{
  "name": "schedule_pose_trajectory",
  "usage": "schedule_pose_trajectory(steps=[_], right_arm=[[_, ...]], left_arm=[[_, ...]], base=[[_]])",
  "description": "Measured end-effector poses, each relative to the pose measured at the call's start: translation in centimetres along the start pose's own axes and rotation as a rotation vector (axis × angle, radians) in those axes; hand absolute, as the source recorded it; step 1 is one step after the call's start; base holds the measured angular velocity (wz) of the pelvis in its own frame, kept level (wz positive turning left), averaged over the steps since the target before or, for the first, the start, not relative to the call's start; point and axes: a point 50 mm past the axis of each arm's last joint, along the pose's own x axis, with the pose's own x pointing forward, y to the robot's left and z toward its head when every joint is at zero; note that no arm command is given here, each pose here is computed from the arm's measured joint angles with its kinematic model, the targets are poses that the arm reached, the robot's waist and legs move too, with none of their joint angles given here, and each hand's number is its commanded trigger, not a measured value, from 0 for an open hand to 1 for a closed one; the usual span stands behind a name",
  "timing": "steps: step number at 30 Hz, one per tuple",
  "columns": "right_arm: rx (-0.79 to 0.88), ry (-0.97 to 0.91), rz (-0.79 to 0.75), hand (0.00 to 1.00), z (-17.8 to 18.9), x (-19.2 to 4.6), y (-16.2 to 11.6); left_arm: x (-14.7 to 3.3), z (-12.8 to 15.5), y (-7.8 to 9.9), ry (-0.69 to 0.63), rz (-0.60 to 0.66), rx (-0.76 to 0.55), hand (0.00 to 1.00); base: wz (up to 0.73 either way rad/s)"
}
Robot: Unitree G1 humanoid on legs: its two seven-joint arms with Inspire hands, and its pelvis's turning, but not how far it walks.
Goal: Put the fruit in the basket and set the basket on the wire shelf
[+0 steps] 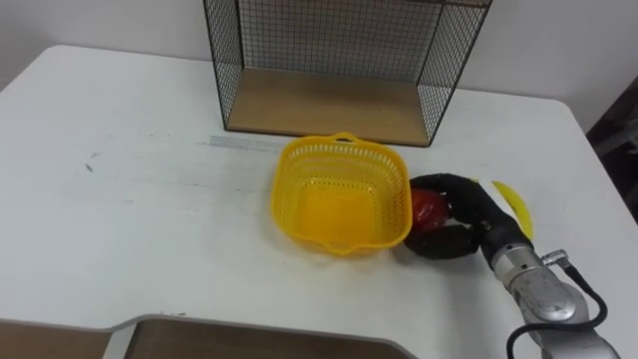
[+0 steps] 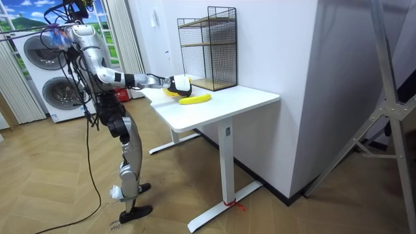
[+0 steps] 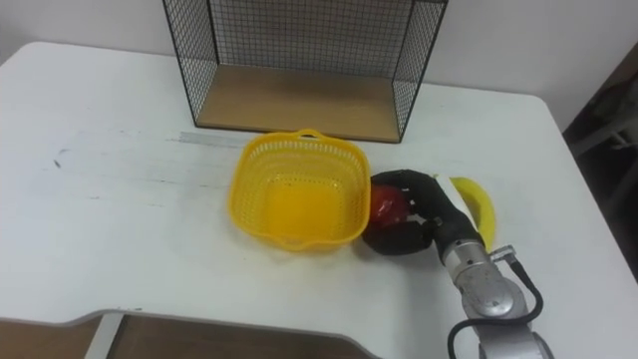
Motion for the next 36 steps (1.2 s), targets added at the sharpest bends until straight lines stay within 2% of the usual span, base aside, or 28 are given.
schedule_pose_trajectory(steps=[18,25,36], right_arm=[[0.028,0.010,0.001,1.00,-0.7,-0.5,0.2],[0.119,0.013,-0.010,1.00,-1.0,-0.8,0.1],[0.175,0.011,-0.022,1.00,-1.1,-0.9,-0.1]], left_arm=[[-0.1,-0.4,-0.1,0.011,-0.001,-0.001,0.00],[-0.1,-0.7,-0.1,0.017,-0.006,-0.002,0.00],[-0.4,-1.6,-0.2,0.042,-0.005,0.012,0.00]], base=[[0.00],[0.00],[0.00]])
